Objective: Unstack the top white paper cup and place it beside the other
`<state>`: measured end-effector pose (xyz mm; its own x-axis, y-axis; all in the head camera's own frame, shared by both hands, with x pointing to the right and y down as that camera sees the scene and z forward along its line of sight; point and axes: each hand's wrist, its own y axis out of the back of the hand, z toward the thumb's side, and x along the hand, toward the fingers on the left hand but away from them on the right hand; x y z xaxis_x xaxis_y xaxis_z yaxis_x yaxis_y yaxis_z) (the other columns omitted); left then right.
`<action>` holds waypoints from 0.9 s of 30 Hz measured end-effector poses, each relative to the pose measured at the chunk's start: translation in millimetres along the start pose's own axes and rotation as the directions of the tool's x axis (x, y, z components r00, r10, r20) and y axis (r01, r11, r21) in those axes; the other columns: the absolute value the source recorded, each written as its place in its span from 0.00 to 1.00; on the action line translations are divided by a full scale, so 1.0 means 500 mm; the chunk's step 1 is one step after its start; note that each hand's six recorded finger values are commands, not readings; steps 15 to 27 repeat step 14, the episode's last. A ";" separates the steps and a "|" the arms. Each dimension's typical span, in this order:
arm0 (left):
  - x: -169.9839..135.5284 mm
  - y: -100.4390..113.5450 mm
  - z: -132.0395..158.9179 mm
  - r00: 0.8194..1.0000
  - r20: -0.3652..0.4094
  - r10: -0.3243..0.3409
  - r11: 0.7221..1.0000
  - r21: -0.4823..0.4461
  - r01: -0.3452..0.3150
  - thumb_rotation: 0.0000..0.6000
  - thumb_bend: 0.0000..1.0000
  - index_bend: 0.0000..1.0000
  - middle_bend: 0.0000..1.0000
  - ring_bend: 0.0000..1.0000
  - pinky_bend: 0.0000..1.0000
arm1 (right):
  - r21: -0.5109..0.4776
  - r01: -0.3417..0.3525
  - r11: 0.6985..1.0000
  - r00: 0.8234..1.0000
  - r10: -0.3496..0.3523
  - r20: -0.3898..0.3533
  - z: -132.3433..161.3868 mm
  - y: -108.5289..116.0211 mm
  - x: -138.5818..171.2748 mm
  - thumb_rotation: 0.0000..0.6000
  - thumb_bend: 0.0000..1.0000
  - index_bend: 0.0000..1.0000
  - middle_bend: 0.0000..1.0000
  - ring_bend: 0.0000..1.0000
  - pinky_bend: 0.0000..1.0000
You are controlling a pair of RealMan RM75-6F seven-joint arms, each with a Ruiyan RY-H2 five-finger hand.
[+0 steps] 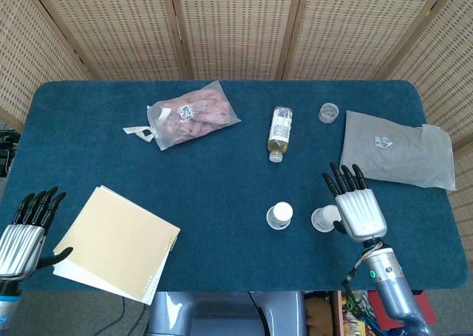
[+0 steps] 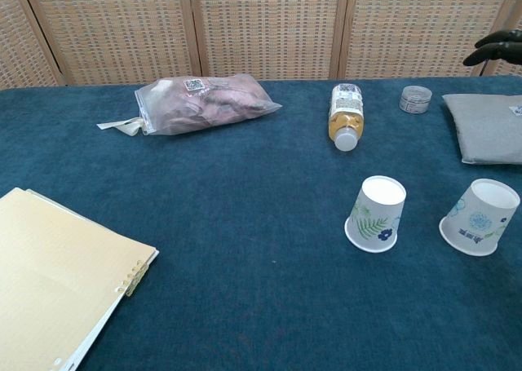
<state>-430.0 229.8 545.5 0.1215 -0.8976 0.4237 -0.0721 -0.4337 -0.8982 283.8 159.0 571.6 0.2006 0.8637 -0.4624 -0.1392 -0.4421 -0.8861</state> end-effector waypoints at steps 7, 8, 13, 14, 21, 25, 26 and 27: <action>0.003 -0.005 -0.008 1.000 -0.015 -0.001 1.000 0.002 0.001 1.00 0.15 0.00 0.00 0.00 0.00 | -0.195 0.072 0.978 0.996 -0.079 -0.031 -0.037 -0.026 0.081 1.00 0.18 0.06 0.00 0.00 0.00; 0.003 -0.006 -0.010 1.000 -0.018 -0.002 1.000 0.001 0.002 1.00 0.15 0.00 0.00 0.00 0.00 | -0.193 0.079 0.978 0.996 -0.087 -0.032 -0.044 -0.031 0.092 1.00 0.18 0.06 0.00 0.00 0.00; 0.001 -0.006 -0.014 1.000 -0.026 -0.001 1.000 -0.002 0.001 1.00 0.15 0.00 0.00 0.00 0.00 | -0.197 0.102 0.975 0.994 -0.108 -0.018 -0.065 -0.048 0.133 1.00 0.18 0.06 0.00 0.00 0.00; 0.000 -0.005 -0.015 1.000 -0.028 0.000 1.000 -0.003 0.000 1.00 0.15 0.00 0.00 0.00 0.00 | -0.202 0.103 0.974 0.994 -0.108 -0.015 -0.066 -0.050 0.135 1.00 0.18 0.06 0.00 0.00 0.00; 0.000 -0.005 -0.015 1.000 -0.028 0.000 1.000 -0.003 0.000 1.00 0.15 0.00 0.00 0.00 0.00 | -0.202 0.103 0.974 0.994 -0.108 -0.015 -0.066 -0.050 0.135 1.00 0.18 0.06 0.00 0.00 0.00; 0.000 -0.005 -0.015 1.000 -0.028 0.000 1.000 -0.003 0.000 1.00 0.15 0.00 0.00 0.00 0.00 | -0.202 0.103 0.974 0.994 -0.108 -0.015 -0.066 -0.050 0.135 1.00 0.18 0.06 0.00 0.00 0.00; 0.000 -0.005 -0.015 1.000 -0.028 0.000 1.000 -0.003 0.000 1.00 0.15 0.00 0.00 0.00 0.00 | -0.202 0.103 0.974 0.994 -0.108 -0.015 -0.066 -0.050 0.135 1.00 0.18 0.06 0.00 0.00 0.00; 0.000 -0.005 -0.015 1.000 -0.028 0.000 1.000 -0.003 0.000 1.00 0.15 0.00 0.00 0.00 0.00 | -0.202 0.103 0.974 0.994 -0.108 -0.015 -0.066 -0.050 0.135 1.00 0.18 0.06 0.00 0.00 0.00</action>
